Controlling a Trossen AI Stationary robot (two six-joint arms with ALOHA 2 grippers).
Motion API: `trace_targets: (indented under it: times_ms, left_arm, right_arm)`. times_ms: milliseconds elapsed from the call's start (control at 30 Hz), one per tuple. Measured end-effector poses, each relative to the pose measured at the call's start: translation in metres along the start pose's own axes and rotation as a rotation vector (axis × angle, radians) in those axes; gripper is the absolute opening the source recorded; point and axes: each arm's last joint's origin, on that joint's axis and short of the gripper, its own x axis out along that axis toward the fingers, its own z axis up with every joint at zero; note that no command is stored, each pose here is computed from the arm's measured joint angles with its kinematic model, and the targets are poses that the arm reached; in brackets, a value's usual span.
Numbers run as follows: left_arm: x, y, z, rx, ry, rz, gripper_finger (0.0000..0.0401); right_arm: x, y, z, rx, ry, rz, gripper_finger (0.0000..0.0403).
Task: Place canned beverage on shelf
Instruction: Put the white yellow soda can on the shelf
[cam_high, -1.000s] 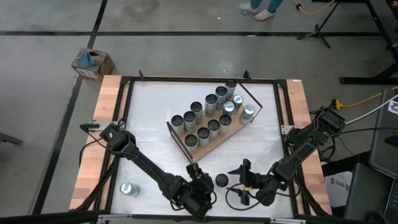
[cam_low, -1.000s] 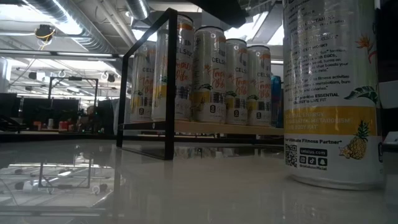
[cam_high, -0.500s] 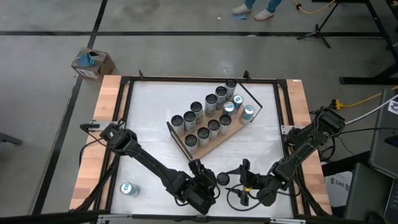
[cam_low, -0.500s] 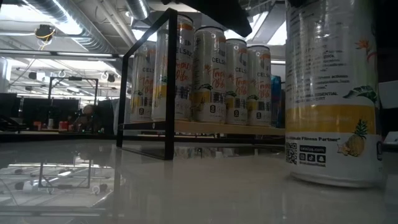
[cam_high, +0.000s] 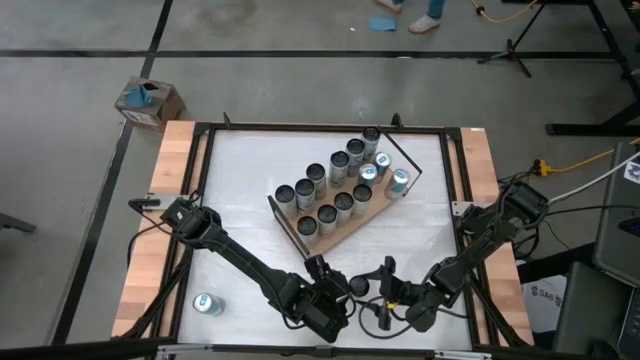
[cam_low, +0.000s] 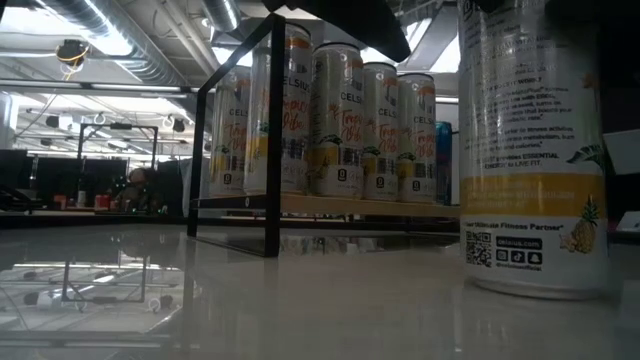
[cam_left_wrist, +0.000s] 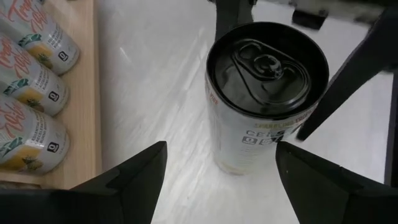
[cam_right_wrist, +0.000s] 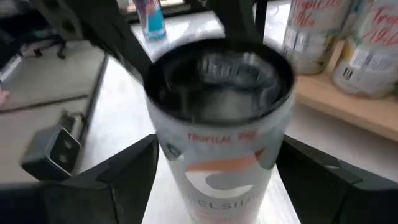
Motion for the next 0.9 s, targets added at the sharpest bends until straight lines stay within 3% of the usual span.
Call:
trace_targets:
  times_ms: [300,900]
  left_arm:
    - [-0.0004,-0.0002,-0.0002,0.001,0.001,-0.002,0.0289]
    - [-0.0010,0.0035,-0.0033,0.034,0.031,0.029,0.0289]
  right_arm:
    - [0.0087,-0.0012,0.0007,-0.059,0.022,0.046,0.0305]
    - [0.0078,0.0003,0.0000,-0.061,0.038,0.075,0.0305]
